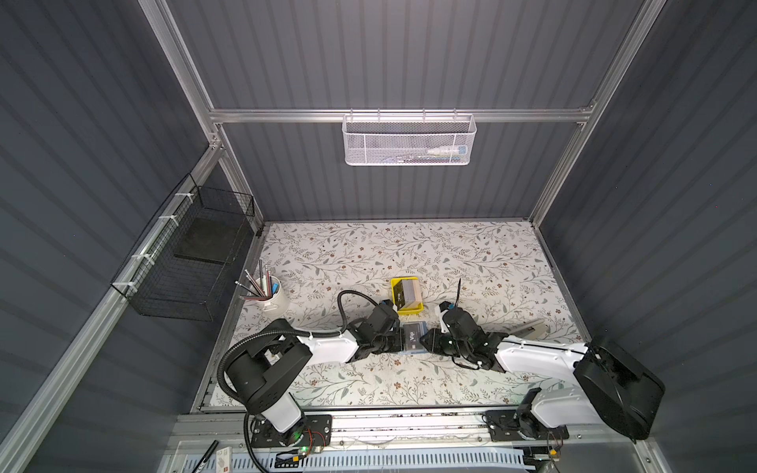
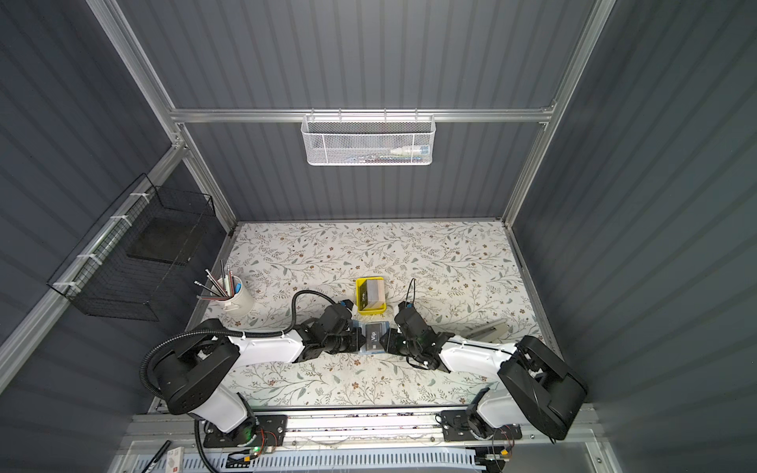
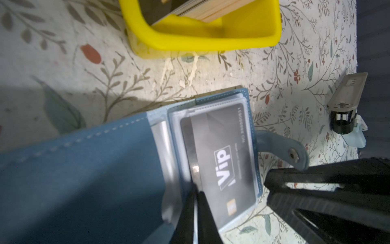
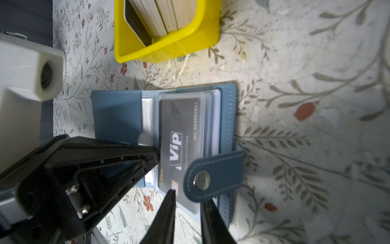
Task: Insert credit cards into a card holder
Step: Flip over the card slot on the card holder.
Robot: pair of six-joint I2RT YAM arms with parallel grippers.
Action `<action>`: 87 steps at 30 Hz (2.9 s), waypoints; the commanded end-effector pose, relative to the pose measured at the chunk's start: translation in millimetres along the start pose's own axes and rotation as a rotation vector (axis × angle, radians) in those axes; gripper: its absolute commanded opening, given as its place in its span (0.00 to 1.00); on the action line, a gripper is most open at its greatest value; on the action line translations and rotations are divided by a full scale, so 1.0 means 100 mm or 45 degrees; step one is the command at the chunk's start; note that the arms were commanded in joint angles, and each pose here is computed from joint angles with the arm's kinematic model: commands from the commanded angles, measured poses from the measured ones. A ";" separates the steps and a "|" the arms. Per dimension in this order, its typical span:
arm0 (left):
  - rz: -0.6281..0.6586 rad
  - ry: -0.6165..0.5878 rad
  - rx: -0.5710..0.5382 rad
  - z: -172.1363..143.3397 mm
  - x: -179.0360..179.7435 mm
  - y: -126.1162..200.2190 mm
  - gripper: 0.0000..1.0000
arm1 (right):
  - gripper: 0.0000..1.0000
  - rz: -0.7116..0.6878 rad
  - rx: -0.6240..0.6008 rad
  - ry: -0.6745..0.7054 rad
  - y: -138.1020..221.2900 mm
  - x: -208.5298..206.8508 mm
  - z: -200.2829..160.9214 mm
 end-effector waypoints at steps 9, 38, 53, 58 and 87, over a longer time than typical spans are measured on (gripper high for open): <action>0.104 0.007 0.065 -0.14 0.17 -0.08 0.09 | 0.27 0.029 -0.027 0.032 0.05 0.12 0.08; 0.092 0.022 0.062 -0.15 0.17 -0.08 0.07 | 0.25 0.041 0.022 0.016 -0.07 0.10 0.02; 0.023 0.028 0.046 -0.13 0.09 -0.09 0.07 | 0.24 0.082 0.021 0.033 -0.07 0.17 0.03; -0.035 0.023 0.032 -0.11 0.01 -0.07 0.07 | 0.24 0.054 0.020 0.033 -0.09 0.15 0.04; -0.256 0.035 -0.150 0.11 0.01 0.40 0.24 | 0.27 0.021 -0.024 0.124 -0.05 0.35 0.10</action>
Point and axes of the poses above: each gripper's point midway between its finger pads, its own y axis back along the fingers, its own x axis along the line the jaws close on, z = x × y, the point moved 2 cm from there along y, back along the fingers
